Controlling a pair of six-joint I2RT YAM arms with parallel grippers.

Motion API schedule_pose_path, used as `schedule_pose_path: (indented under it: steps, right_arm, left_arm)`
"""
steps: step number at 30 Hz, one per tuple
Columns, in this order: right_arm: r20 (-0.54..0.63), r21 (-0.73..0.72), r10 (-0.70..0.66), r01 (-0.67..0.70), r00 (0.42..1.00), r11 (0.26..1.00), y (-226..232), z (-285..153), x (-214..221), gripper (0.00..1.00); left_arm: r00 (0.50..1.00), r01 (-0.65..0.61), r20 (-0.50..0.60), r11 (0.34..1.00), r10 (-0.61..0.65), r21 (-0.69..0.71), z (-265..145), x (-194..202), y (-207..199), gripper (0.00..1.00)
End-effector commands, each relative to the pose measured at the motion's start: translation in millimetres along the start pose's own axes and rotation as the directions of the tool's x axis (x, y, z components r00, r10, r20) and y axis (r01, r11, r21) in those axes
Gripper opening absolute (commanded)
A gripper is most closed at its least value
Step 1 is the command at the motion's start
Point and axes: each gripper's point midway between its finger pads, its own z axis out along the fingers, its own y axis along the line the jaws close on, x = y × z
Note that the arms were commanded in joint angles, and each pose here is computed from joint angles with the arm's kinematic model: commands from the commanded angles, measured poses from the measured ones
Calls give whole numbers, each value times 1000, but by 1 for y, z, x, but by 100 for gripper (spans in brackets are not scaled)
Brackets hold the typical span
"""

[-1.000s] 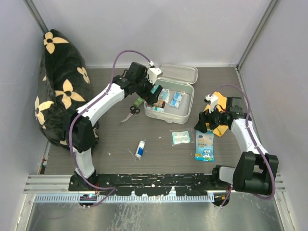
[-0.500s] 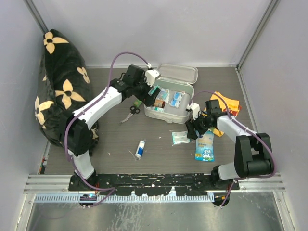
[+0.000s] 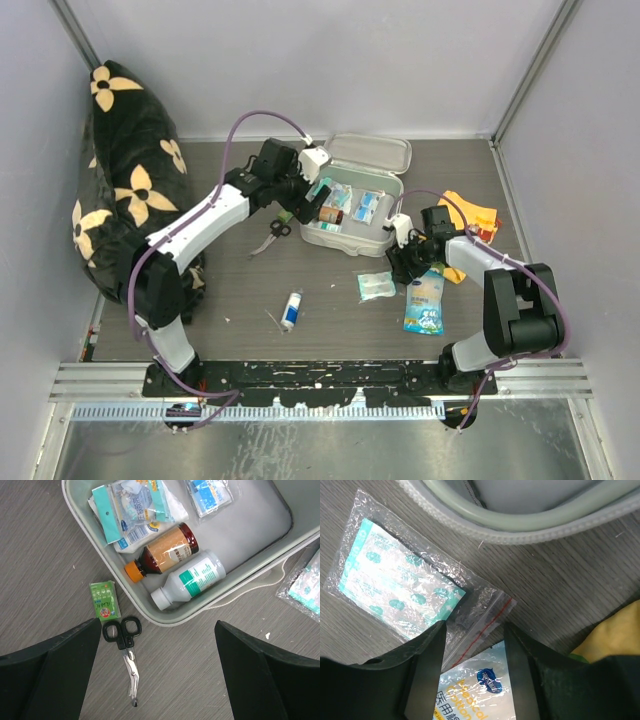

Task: Organize the medicine kit

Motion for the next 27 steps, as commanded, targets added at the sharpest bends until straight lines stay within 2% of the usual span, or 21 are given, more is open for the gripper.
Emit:
schedule_pose_path:
  steps: [1,8,16,27]
  right_arm:
    - [35,-29,-30,32,999,999,4,1,-9,53]
    - [66,-96,-24,30,998,995,15,4,-15,42]
    - [86,-103,-32,41,996,994,15,4,-22,27]
    - [142,-128,-99,118,985,985,27,-18,-37,10]
  left_arm:
    - [994,-42,99,998,46,-47,-21,-25,8,99]
    - [992,-42,118,995,53,-96,-26,-25,14,99]
    - [990,-45,126,992,59,-114,-31,-26,16,99]
    - [990,-52,123,988,71,-149,-32,-23,23,100]
